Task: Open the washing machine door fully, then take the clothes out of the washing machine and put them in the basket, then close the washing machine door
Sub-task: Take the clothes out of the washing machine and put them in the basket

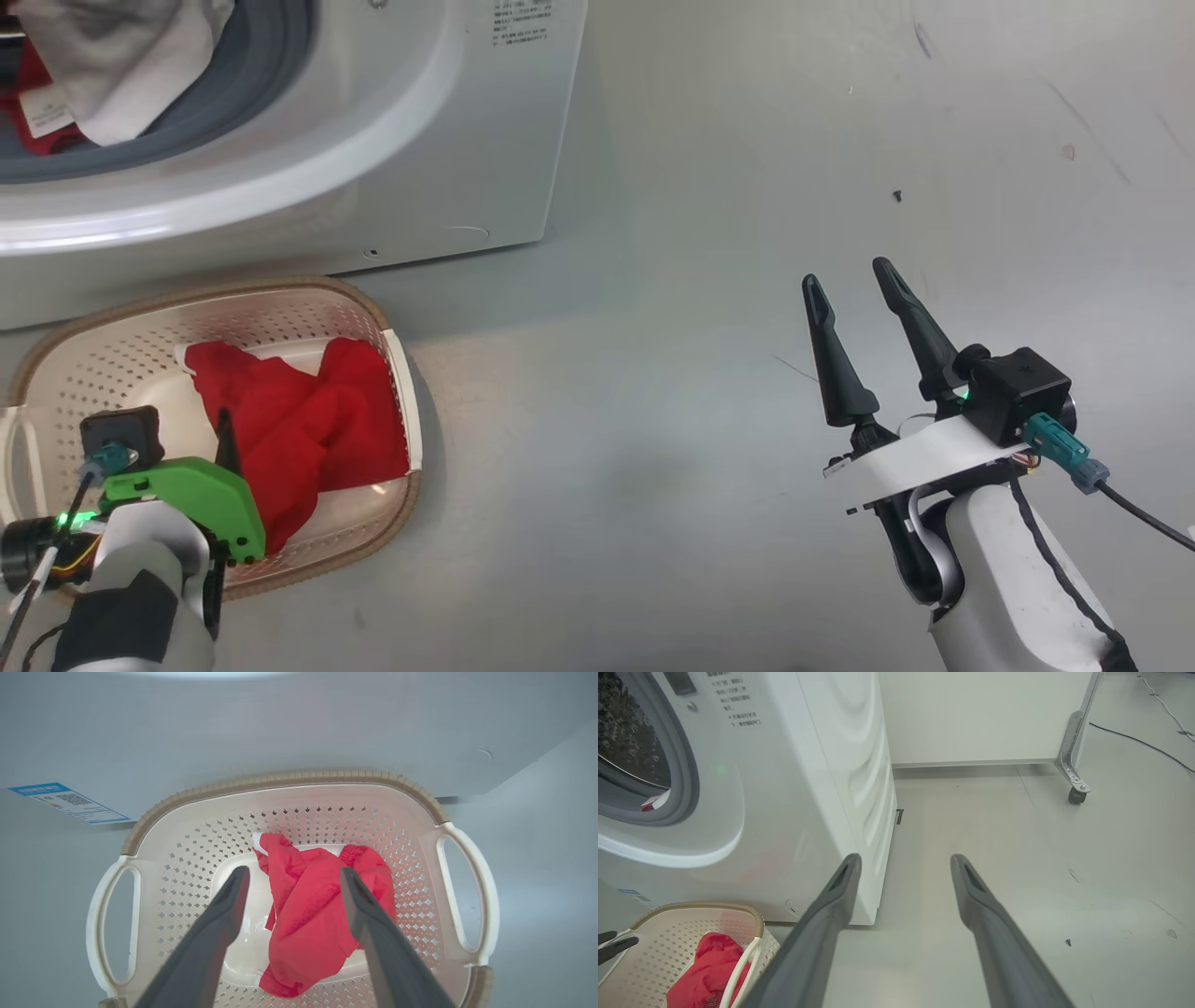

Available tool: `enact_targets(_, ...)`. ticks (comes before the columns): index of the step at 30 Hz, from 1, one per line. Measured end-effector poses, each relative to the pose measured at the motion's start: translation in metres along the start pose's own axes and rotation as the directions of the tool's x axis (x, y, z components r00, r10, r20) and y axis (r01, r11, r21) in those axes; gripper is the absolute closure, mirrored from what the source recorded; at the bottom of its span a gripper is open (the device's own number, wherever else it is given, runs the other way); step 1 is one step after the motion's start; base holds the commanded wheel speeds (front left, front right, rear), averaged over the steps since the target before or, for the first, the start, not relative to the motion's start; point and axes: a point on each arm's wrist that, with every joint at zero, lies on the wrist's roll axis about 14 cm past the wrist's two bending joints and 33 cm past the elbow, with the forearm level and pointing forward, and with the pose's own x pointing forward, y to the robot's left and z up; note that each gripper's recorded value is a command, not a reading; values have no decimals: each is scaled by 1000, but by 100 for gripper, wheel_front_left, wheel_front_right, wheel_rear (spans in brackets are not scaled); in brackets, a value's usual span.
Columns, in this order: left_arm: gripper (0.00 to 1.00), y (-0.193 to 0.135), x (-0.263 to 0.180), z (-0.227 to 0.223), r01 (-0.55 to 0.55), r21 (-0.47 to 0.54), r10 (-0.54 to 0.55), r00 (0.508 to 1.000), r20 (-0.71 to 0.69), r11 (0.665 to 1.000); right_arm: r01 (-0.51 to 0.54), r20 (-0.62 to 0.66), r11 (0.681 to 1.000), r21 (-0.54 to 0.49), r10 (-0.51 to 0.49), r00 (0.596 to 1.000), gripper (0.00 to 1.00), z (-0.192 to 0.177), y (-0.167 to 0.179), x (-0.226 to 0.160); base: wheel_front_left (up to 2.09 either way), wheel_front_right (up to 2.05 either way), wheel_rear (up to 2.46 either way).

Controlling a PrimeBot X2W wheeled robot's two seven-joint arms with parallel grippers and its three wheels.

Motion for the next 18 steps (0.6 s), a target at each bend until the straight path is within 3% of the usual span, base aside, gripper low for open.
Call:
enact_targets(6,0,-15,-14,36,52,1,-52,992,117,999,-15,49,1000,2,15,999,0,18,6,-4,0,0,0)
enact_targets(10,0,-27,-27,57,90,63,-100,979,176,994,-16,65,1000,5,16,998,0,25,8,-11,0,0,0)
enact_targets(18,0,-33,-54,100,98,82,-119,945,304,992,-32,89,999,11,31,996,0,33,16,-27,0,0,0)
